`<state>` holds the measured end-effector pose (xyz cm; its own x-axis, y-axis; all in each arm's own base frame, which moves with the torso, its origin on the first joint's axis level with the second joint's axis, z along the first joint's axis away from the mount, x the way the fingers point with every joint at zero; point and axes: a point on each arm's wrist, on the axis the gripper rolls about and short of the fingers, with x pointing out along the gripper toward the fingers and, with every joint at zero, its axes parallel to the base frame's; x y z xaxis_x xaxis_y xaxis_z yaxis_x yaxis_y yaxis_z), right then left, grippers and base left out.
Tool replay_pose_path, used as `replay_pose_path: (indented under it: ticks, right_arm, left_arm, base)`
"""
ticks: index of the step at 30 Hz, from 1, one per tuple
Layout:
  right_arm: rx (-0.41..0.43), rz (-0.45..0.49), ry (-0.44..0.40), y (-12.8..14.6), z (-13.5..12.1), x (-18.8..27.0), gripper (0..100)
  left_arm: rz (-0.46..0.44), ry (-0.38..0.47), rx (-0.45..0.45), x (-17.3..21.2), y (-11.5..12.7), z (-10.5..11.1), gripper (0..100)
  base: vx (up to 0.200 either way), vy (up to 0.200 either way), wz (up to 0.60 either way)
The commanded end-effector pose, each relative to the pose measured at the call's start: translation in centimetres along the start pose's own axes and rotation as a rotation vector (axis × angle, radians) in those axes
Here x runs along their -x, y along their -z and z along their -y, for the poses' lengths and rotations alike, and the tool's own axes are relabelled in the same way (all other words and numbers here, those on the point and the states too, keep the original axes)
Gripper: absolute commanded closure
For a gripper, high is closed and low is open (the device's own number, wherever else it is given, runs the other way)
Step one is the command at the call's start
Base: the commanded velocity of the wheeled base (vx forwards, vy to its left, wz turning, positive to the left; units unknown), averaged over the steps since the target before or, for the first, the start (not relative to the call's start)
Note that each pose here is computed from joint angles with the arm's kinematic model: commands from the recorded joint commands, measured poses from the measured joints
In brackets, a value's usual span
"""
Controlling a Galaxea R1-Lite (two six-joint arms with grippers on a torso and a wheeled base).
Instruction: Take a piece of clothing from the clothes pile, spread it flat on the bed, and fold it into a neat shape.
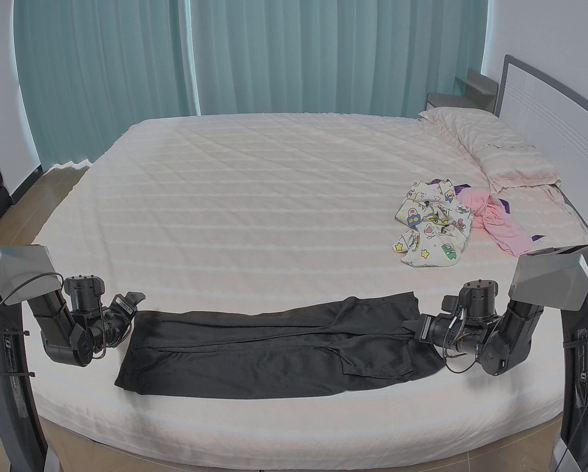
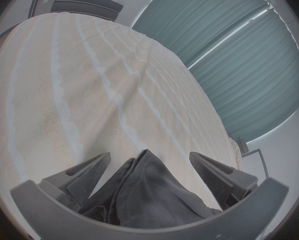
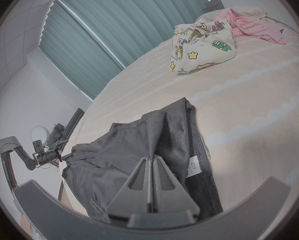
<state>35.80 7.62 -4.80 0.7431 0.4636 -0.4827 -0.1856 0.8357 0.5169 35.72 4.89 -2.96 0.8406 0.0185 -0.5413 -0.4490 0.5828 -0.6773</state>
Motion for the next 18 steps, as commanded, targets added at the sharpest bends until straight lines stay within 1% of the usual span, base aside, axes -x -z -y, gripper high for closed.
replay_pose_path:
  ticks: [1,2,6,8,11,12,13,15,17,18]
  right_arm:
    - [0.002,0.000,-0.002,0.0,-0.1,0.0,100]
    - [0.002,0.008,-0.003,-0.2,-0.1,-0.1,0]
    - [-0.005,0.013,-0.003,-0.4,-0.2,0.3,0]
    - [-0.017,0.029,-0.007,-0.9,-0.6,1.0,0]
    - [-0.071,0.056,-0.010,-1.4,-1.0,2.5,0]
    - [-0.075,0.059,-0.011,-1.5,-1.1,2.6,0]
    - [-0.116,0.071,-0.016,-1.6,-1.5,3.6,0]
    - [-0.167,0.073,-0.012,-1.5,-2.0,5.0,0]
    - [-0.199,0.066,0.005,-1.1,-2.3,6.0,0]
    - [-0.213,0.059,0.013,-0.8,-2.4,6.3,0]
  left_arm:
    - [0.001,0.001,0.000,0.0,0.0,0.0,0]
    - [0.001,0.001,0.000,0.0,0.0,0.0,0]
    - [0.000,0.000,0.000,0.0,0.0,0.0,0]
    - [0.001,0.001,0.000,0.1,0.0,0.0,0]
    - [-0.001,-0.003,-0.001,0.2,0.0,0.0,0]
    - [-0.001,-0.003,-0.001,0.2,0.0,0.0,0]
    - [-0.005,-0.008,0.000,0.6,0.1,-0.1,0]
    - [-0.002,-0.002,0.001,1.3,0.0,0.2,0]
    - [-0.001,-0.001,-0.002,2.0,0.0,0.4,0]
    - [0.006,0.009,-0.003,2.5,-0.2,0.7,0]
  base:
    - [0.000,0.000,0.00]
    - [0.000,0.000,0.00]
    - [0.000,0.000,0.00]
    - [0.000,0.000,0.00]
    - [0.000,0.000,0.00]
    - [0.000,0.000,0.00]
    - [0.000,0.000,0.00]
    - [0.000,0.000,0.00]
    - [0.000,0.000,0.00]
    - [-0.200,0.000,0.00]
